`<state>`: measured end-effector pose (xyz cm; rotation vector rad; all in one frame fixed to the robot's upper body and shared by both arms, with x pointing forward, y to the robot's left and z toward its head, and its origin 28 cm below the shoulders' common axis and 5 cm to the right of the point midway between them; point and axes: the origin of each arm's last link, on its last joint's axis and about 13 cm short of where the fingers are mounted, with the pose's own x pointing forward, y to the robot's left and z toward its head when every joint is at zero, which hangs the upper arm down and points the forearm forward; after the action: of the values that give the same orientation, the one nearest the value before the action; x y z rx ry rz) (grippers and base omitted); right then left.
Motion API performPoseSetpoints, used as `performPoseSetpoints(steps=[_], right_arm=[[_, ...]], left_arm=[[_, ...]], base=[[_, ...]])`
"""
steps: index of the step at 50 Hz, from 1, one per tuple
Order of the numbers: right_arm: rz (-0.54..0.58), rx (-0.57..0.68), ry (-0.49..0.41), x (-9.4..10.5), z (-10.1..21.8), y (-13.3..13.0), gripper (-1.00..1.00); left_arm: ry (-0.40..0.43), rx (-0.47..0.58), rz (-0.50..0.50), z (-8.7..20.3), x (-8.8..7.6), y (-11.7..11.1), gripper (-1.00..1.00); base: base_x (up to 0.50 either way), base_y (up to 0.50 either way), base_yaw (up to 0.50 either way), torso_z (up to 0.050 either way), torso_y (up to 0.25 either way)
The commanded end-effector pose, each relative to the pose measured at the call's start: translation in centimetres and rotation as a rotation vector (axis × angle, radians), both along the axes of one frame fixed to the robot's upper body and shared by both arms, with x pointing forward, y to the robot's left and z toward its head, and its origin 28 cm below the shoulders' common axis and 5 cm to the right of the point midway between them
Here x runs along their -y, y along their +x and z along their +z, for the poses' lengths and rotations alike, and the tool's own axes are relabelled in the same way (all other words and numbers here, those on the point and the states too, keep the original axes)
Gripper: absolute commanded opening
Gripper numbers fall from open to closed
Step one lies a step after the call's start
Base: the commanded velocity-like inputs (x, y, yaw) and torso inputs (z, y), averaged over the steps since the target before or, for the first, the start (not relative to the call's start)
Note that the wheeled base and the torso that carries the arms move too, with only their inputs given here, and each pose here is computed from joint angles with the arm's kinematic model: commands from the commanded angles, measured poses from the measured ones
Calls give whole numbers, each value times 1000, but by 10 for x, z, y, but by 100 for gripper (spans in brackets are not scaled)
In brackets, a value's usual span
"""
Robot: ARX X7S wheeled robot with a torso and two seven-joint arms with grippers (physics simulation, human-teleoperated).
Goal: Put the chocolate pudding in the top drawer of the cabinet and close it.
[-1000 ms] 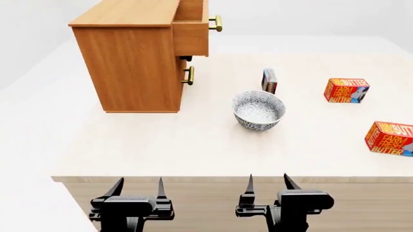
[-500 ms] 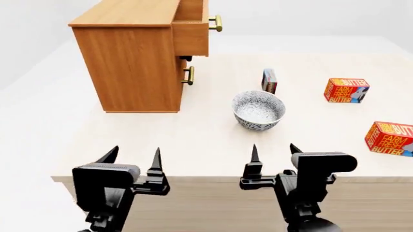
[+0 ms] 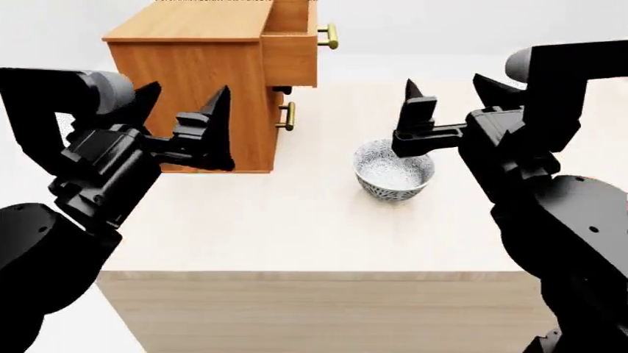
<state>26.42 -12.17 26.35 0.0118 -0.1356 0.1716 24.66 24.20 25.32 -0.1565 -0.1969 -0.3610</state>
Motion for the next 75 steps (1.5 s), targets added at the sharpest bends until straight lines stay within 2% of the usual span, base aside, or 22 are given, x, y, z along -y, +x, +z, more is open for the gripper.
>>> performPoseSetpoints(steps=[1,3,5,7,16,27,40,50,75], right_arm=[[34,73,-9,2,72,29,100],[36,82,-7,2,80,34,100],[39,49,1,6,106,62,100],[39,36,1,8,117,72,100],[28,33,-2,11,125,79,100],[26,20,-11,13,123,79,100],[9,-61,-38,17,101,81,100],[5,-96,-57,17,91,82,100],[12,-95,-67,15,96,81,100]], left_arm=[[52,51,-80,84,-13,8,100],[43,46,-88,92,-15,9,100],[58,-5,-56,129,-25,-3,100],[64,-24,-46,144,-28,-8,100],[78,-29,-46,159,-28,-14,100],[83,-49,-47,159,-27,-16,100],[52,-135,-51,137,-30,-11,100],[43,-164,-49,131,-32,-10,100],[46,-156,-54,133,-33,-13,100]], base=[[172,0,0,0,0],[189,0,0,0,0],[303,0,0,0,0],[309,0,0,0,0],[306,0,0,0,0],[303,0,0,0,0],[305,0,0,0,0],[305,0,0,0,0],[305,0,0,0,1]])
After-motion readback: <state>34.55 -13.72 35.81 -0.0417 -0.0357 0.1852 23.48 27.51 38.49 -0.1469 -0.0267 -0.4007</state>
